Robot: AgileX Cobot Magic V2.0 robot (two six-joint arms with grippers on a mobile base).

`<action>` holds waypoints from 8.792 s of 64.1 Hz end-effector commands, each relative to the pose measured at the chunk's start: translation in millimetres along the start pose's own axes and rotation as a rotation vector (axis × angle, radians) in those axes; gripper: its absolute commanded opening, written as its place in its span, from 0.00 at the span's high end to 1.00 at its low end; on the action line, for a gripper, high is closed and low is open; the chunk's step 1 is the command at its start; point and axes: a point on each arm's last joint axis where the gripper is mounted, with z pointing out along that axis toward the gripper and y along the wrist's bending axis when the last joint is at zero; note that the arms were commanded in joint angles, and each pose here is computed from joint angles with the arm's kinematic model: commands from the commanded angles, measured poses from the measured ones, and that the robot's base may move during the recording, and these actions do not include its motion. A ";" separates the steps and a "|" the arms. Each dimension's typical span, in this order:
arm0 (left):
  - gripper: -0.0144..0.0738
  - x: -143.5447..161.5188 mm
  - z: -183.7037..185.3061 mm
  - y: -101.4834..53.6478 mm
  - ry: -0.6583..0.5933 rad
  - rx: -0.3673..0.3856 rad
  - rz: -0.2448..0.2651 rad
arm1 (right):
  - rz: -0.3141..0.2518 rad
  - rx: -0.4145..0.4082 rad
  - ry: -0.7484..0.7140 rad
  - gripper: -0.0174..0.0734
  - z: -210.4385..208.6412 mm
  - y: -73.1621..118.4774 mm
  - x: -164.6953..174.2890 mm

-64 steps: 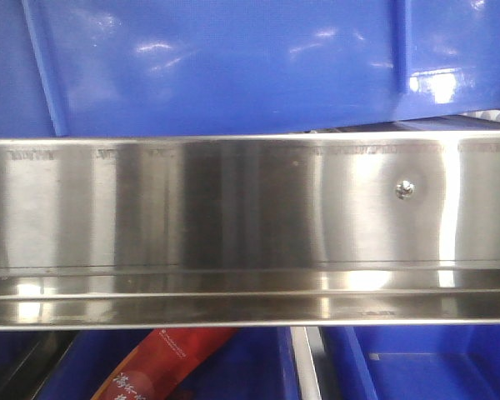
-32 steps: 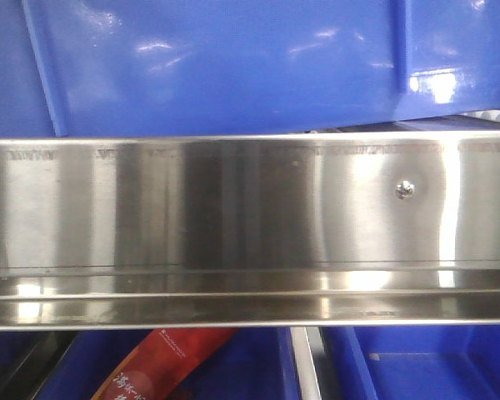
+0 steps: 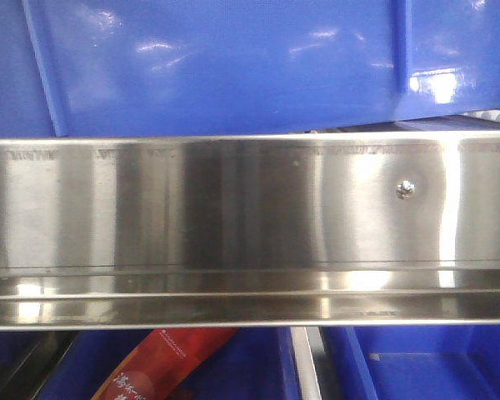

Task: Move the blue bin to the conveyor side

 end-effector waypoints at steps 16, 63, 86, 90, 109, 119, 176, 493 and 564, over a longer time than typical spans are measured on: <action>0.85 -4.8 -2.2 -3.3 -0.049 0.020 -0.011 | -0.006 0.001 0.025 0.91 2.3 -0.1 3.1; 0.86 -19.8 -74.7 -11.5 -0.177 0.060 -0.001 | 0.028 -0.012 -0.201 0.91 -85.4 -11.3 -1.0; 0.86 -13.6 -111.1 -38.3 -0.262 0.109 0.037 | 0.087 -0.026 -0.247 0.91 -111.3 -29.1 8.6; 0.86 -12.4 -113.0 -42.7 -0.272 0.097 0.035 | 0.096 -0.014 -0.247 0.91 -115.6 -34.0 14.0; 0.86 -3.1 -122.3 -54.4 -0.253 0.124 0.043 | 0.093 -0.009 -0.317 0.91 -132.9 -36.9 58.1; 0.86 5.0 -136.8 -50.3 -0.256 0.117 0.044 | 0.100 -0.029 -0.363 0.91 -138.4 -35.3 76.6; 0.86 37.2 -169.0 -37.5 -0.338 0.134 0.028 | 0.128 -0.100 -0.396 0.91 -146.8 -30.0 80.7; 0.86 36.2 -169.4 -37.6 -0.350 0.135 0.029 | 0.129 -0.101 -0.408 0.91 -146.6 -30.0 79.2; 0.86 36.2 -169.4 -37.6 -0.350 0.135 0.029 | 0.129 -0.101 -0.408 0.91 -146.6 -30.0 79.2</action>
